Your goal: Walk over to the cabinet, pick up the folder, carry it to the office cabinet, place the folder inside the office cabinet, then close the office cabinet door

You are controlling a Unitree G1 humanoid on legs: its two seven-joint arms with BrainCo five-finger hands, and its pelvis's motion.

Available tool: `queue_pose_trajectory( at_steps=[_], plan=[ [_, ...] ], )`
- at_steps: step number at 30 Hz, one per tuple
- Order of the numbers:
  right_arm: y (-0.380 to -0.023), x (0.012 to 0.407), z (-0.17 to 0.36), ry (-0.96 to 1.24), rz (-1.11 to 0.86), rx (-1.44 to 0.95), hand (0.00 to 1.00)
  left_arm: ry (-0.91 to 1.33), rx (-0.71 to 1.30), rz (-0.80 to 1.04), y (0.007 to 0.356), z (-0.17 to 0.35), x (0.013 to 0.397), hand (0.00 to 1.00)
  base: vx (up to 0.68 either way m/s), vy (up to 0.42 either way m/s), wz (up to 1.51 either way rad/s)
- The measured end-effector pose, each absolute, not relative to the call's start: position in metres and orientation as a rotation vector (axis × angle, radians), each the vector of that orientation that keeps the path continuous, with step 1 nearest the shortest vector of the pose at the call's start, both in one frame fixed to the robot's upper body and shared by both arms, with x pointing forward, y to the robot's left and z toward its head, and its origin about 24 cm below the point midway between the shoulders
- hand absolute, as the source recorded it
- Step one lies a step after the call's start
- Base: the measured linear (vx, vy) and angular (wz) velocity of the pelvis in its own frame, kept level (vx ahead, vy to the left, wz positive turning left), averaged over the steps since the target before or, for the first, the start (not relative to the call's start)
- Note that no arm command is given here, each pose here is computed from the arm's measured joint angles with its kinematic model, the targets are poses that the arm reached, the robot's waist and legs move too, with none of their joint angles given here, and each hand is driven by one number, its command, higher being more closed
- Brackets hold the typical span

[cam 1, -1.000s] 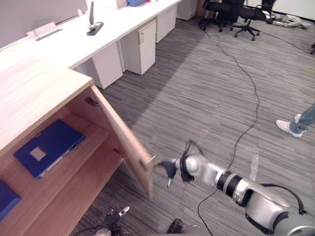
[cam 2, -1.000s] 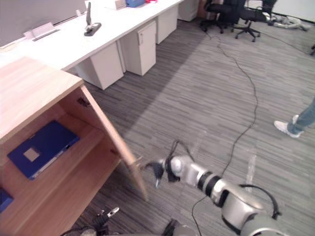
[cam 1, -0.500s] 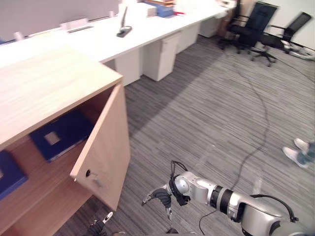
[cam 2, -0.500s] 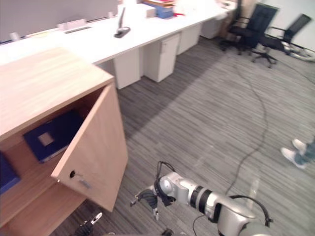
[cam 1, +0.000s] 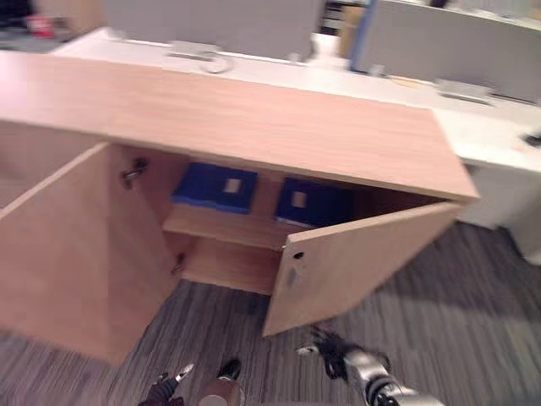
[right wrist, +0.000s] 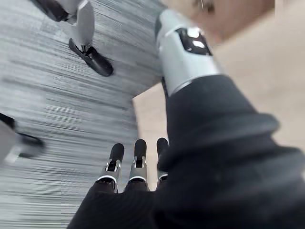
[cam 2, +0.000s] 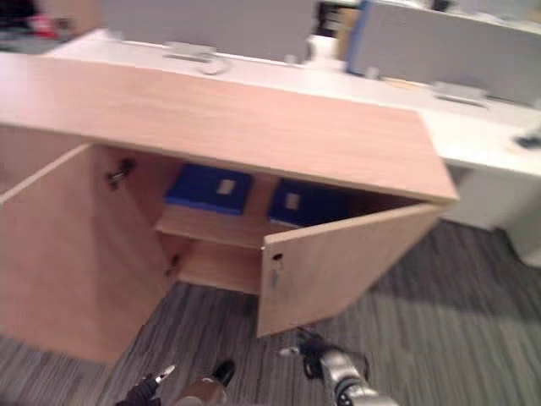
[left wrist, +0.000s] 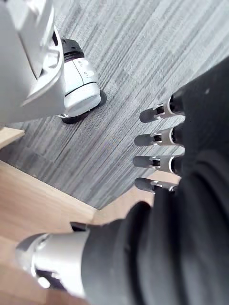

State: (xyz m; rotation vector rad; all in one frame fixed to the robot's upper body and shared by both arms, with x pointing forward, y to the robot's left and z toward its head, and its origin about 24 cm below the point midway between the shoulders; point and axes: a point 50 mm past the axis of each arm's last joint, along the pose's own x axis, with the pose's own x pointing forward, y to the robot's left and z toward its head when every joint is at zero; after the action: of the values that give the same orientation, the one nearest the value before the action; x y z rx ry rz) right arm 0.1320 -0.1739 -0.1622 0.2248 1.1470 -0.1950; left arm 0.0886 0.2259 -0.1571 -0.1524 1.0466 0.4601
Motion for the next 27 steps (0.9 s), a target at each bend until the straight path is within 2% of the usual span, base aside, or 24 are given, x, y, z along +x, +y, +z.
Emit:
queue_pose_trajectory(
  at_steps=[2,9,14,18,27],
  plan=[
    [-0.178,0.11,-0.168,1.207,-0.292,0.212,0.0,1.051,-0.194,0.474,0.22,-0.159,0.087,0.0,0.0,-0.239,1.12],
    [-0.176,0.107,-0.168,1.179,-0.31,0.18,0.0,1.038,-0.219,0.501,0.225,-0.158,0.084,0.0,0.05,-0.153,0.97],
    [-0.174,0.11,-0.167,1.172,-0.276,0.165,0.0,1.058,-0.212,0.516,0.23,-0.158,0.079,0.0,0.13,0.099,0.62],
    [-0.174,0.102,-0.169,1.178,-0.354,0.253,0.0,1.076,-0.203,0.523,0.235,-0.159,0.076,0.0,0.22,0.18,0.86],
    [-0.184,0.103,-0.167,1.145,-0.398,0.289,0.0,1.01,-0.371,0.599,0.225,-0.158,0.076,0.0,0.07,0.059,0.39]
  ],
)
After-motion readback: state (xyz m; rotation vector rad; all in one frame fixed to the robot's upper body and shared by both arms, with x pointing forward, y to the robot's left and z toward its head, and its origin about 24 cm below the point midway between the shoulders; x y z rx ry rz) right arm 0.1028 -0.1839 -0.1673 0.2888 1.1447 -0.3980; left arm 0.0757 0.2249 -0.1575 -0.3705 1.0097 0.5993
